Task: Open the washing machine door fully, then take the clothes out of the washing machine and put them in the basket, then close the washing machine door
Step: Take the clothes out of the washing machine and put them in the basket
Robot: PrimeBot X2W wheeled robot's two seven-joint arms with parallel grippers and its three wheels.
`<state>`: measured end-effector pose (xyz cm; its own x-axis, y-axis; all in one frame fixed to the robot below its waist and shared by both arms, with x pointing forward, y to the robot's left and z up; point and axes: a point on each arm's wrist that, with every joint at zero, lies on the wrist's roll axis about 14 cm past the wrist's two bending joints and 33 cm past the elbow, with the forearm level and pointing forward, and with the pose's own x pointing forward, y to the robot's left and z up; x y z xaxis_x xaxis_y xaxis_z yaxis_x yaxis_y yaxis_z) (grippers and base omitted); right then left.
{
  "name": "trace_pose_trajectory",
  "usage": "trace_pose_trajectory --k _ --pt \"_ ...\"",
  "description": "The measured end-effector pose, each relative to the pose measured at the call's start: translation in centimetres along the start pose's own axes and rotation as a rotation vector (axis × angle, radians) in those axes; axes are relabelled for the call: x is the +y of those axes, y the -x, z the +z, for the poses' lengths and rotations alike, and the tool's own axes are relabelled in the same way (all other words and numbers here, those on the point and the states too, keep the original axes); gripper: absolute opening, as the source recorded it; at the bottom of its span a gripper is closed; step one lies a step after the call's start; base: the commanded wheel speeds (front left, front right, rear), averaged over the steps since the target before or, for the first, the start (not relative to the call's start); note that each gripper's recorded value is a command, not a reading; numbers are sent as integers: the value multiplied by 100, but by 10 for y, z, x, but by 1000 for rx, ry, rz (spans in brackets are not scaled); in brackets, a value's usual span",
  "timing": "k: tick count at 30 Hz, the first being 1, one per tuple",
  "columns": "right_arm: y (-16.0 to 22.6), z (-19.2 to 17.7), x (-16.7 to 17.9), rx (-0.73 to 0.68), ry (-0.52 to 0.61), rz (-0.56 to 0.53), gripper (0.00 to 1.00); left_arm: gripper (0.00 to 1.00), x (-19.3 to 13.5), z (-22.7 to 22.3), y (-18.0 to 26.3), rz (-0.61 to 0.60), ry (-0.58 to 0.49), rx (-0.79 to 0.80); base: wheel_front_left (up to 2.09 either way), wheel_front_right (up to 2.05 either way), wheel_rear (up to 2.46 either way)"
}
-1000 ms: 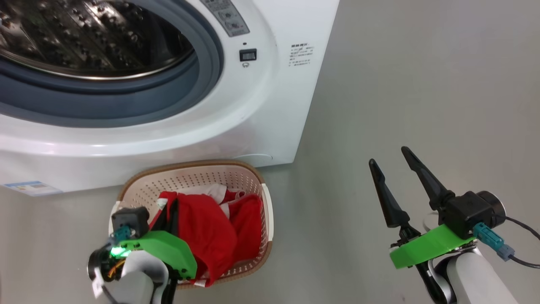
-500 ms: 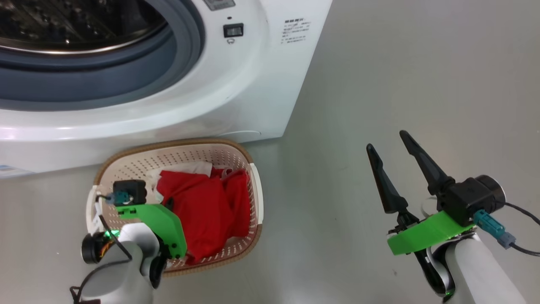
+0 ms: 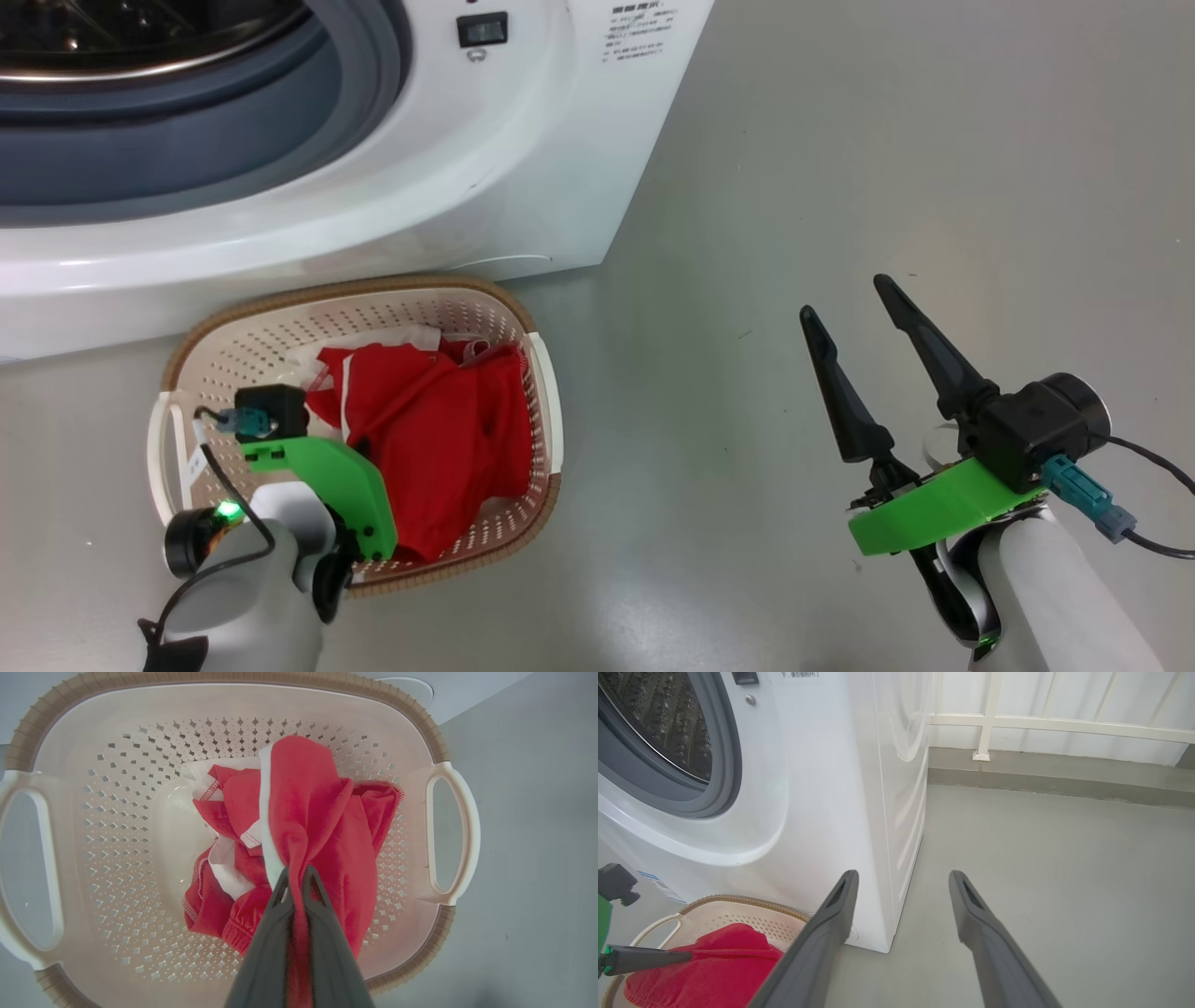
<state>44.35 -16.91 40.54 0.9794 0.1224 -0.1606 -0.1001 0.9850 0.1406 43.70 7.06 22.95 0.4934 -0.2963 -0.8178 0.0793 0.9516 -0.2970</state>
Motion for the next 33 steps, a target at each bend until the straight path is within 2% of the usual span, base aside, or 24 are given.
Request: trace_pose_trajectory --k 3,4,6,7,8,19,27,33 --pt "-1 1 1 -2 -1 4 100 0 0 1 1 1 -7 0 0 0 0" --pt "-2 2 2 -5 0 6 100 12 1 1 1 2 -9 0 0 0 0" --pt "-5 5 4 -16 2 14 100 44 1 1 3 0 -15 -4 0 0 0" --pt "-5 7 5 -20 2 17 100 84 0 3 4 -3 -17 -15 0 0 0" --pt "-5 8 5 -22 3 19 100 100 0 5 5 -3 -20 -30 0 0 0" --pt "-2 26 14 -65 9 43 100 100 -6 38 28 -14 -33 -209 0 0 0" --pt "6 38 19 -92 9 53 100 100 -8 64 56 -17 11 -383 0 0 0" --pt "10 50 21 -122 10 53 100 100 -15 83 76 -41 5 -486 0 0 0"
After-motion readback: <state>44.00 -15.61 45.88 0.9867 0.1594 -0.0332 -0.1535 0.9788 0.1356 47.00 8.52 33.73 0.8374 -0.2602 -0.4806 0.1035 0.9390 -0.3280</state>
